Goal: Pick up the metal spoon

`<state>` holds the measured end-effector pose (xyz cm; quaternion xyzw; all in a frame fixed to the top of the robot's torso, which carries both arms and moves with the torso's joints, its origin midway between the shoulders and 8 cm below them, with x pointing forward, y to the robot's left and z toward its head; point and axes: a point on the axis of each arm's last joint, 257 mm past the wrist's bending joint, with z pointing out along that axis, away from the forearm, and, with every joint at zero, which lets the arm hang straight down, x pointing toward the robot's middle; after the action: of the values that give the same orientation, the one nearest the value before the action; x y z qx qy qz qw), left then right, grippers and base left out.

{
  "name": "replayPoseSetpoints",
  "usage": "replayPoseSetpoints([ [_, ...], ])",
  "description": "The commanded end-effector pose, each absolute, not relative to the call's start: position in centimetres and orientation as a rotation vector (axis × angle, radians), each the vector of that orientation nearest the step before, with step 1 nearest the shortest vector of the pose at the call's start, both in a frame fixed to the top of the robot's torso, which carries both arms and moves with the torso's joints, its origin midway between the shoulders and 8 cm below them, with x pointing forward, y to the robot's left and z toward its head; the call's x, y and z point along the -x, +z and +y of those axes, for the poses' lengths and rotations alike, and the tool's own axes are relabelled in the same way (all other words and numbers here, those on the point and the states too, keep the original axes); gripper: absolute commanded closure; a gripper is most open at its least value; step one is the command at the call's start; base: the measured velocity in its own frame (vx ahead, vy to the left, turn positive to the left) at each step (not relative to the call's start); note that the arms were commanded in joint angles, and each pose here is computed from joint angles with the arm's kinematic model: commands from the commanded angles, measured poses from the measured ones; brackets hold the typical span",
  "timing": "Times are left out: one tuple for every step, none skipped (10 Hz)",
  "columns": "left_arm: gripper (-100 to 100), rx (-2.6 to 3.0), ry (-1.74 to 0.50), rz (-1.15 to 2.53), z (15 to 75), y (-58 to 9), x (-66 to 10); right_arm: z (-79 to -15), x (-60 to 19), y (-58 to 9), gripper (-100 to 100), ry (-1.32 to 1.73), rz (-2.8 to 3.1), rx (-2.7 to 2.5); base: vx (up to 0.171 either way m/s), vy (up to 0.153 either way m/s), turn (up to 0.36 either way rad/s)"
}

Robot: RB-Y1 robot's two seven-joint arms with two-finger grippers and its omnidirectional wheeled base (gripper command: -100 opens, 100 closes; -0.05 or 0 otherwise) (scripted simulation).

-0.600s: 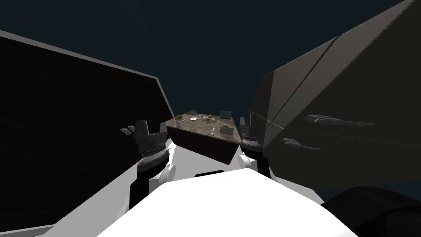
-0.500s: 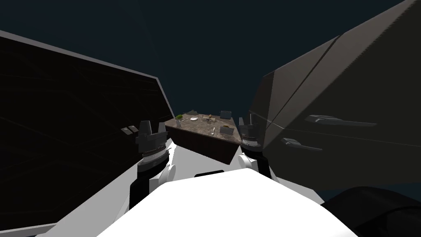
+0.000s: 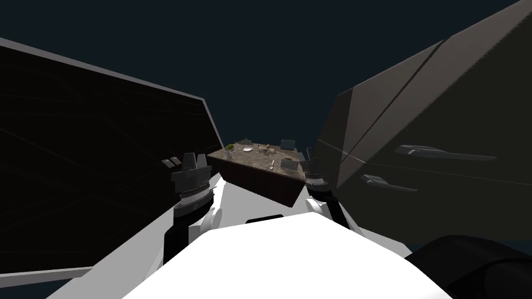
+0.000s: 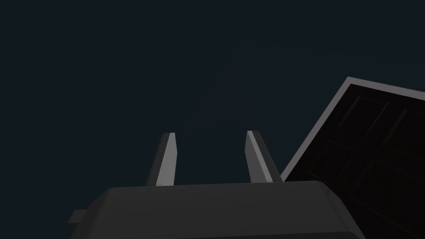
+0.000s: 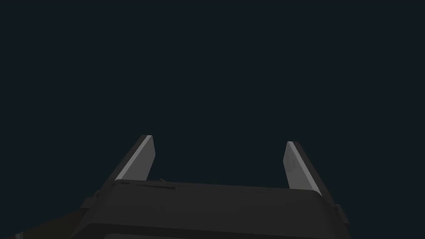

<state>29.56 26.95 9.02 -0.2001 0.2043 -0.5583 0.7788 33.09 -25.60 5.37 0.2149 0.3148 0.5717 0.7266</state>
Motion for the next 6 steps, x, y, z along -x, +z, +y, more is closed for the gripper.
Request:
replayPoseSetpoints([
  [0, 0.433, -1.207, 0.442, 27.0, 9.0, -29.6, -26.1, -34.3, 3.2, -100, 1.224, 0.786, -0.492, -0.043, 0.083, 0.070],
  [0, 0.433, -1.207, 0.442, 27.0, 9.0, -29.6, -26.6, -35.0, 1.5, -100, 1.193, 0.850, -0.508, -0.054, 0.120, 0.075],
  [0, 0.433, -1.207, 0.442, 27.0, 9.0, -29.6, -27.3, -35.7, -0.2, -100, 1.157, 0.914, -0.527, -0.032, 0.135, 0.114],
  [0, 0.433, -1.207, 0.442, 27.0, 9.0, -29.6, -28.2, -36.3, -2.1, -100, 1.117, 0.979, -0.549, -0.043, 0.149, 0.101],
  [0, 0.433, -1.207, 0.442, 27.0, 9.0, -29.6, -28.1, -36.3, -2.1, -100, 1.116, 0.986, -0.542, -0.052, 0.102, 0.021],
  [0, 0.433, -1.207, 0.442, 27.0, 9.0, -29.6, -29.2, -36.8, -4.0, -100, 1.072, 1.052, -0.563, -0.068, 0.095, 0.066],
])
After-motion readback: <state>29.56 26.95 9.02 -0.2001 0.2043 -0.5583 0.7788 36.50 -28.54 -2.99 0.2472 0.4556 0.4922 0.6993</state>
